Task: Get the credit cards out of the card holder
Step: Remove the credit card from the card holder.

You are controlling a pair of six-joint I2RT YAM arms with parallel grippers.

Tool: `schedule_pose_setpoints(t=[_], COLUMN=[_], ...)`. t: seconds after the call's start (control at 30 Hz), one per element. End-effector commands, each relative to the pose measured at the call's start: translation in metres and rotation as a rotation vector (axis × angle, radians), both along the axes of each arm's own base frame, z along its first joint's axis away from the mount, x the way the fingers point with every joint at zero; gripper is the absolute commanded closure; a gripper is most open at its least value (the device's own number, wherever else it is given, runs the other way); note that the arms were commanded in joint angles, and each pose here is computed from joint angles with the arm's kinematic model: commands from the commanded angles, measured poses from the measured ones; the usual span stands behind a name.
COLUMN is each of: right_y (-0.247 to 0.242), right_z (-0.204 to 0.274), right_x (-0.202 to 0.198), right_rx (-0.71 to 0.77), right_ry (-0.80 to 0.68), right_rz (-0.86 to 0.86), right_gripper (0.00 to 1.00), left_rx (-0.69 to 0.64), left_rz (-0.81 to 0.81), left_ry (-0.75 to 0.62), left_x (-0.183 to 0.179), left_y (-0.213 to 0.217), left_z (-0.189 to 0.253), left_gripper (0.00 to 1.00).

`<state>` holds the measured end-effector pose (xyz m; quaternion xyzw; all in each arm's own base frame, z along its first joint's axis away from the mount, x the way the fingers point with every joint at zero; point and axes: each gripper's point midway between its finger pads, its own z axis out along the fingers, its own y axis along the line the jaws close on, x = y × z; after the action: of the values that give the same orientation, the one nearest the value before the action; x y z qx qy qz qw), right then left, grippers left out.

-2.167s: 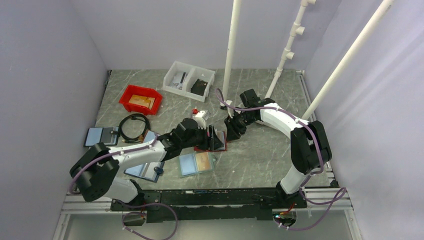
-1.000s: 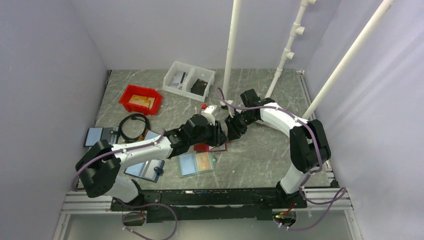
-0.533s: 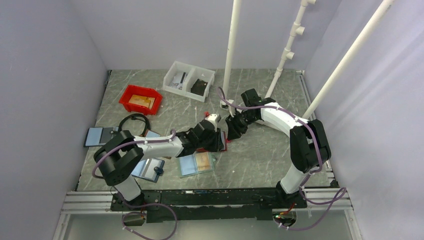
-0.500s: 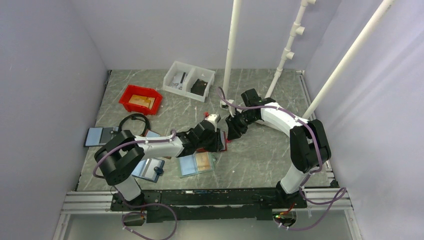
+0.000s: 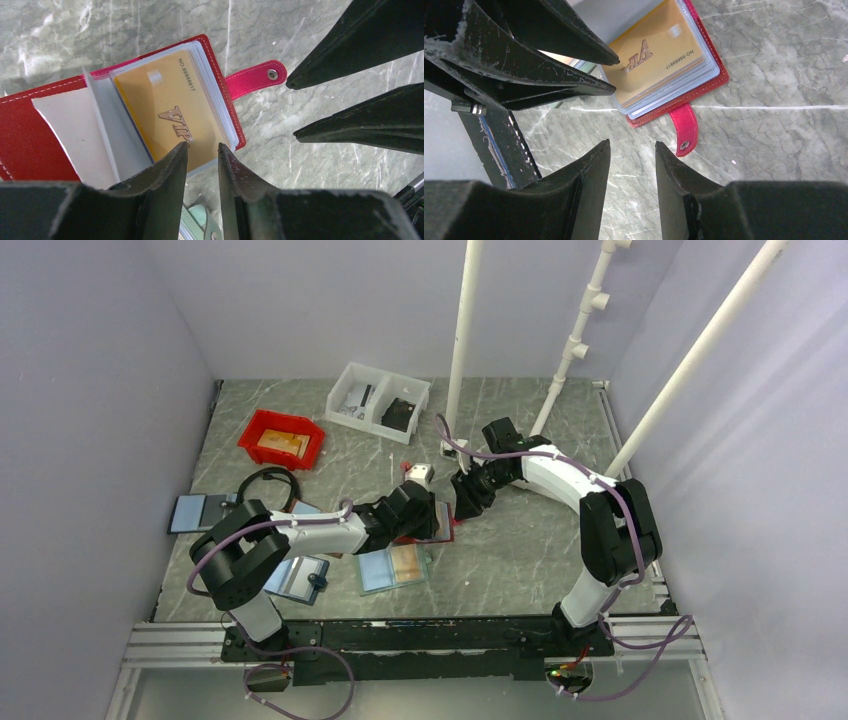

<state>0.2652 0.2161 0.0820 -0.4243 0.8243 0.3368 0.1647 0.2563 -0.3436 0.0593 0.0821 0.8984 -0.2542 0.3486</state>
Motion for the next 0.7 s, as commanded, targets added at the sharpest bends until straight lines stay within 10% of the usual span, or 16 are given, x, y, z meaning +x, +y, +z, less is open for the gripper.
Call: schedule_pose_setpoints(t=[0.0,0.67], right_y=[0.005,0.013], right_z=[0.010,0.005], right_x=[0.014,0.007], right_rx=[0.023,0.018], right_ry=[-0.044,-0.030], right_rz=[-0.002,0.029], right_gripper=[0.59,0.59], left_rx=[-0.008,-0.032], left_rz=[0.057,0.117], left_ry=[-0.029,0.013], left_x=[0.009,0.018], left_y=[0.010,0.035], left_z=[0.009,0.007], left_gripper=[0.65,0.54])
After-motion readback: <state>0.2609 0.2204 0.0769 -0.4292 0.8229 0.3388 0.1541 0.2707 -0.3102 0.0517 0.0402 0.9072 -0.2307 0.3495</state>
